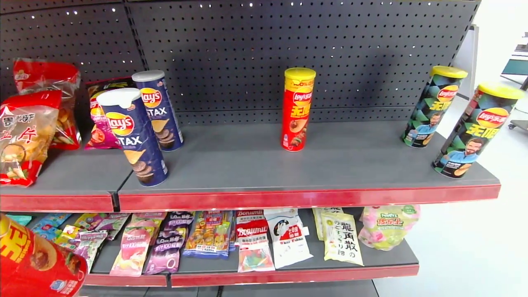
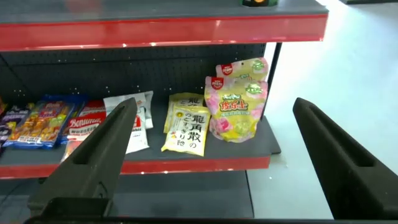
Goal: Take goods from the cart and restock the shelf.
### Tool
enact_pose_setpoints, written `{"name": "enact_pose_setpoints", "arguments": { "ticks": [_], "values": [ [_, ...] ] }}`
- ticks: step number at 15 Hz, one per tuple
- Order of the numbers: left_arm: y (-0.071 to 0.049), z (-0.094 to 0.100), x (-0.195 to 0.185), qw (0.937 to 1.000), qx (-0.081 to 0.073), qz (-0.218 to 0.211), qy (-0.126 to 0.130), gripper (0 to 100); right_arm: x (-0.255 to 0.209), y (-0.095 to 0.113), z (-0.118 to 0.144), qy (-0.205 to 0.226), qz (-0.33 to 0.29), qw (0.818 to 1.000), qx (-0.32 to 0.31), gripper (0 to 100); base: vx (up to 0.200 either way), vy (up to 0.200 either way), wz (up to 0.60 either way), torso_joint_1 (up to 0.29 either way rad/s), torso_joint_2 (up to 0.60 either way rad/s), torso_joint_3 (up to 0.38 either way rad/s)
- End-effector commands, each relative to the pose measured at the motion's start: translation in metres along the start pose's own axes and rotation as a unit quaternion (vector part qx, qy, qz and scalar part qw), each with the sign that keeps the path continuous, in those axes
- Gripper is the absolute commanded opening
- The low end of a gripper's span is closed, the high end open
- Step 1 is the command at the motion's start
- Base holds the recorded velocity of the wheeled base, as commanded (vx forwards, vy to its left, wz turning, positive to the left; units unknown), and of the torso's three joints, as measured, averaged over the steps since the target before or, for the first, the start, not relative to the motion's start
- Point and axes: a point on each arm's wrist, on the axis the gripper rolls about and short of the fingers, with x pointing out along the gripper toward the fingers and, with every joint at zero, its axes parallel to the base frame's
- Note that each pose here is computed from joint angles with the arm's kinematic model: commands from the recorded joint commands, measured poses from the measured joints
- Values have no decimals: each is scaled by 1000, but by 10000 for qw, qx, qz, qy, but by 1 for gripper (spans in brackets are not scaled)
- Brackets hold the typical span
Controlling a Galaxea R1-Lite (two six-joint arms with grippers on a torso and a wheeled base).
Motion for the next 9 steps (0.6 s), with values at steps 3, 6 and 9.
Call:
{"name": "enact_pose_setpoints", "arguments": {
  "ticks": [3,6,9],
  "values": [
    [-1,1,-4,9999,34,-34,-98,0,0,0,0,11,0,10000,2,100,0,0,0,0,0,0],
    [-5,-3,-12,9997,76,-78,-213,0,0,0,0,-5,0,10000,-6,100,0,0,0,0,0,0],
    [-9,-8,-16,9994,-90,-307,-143,0,0,0,0,-12,23,10000,-13,100,0,0,0,0,0,0]
  ]
}}
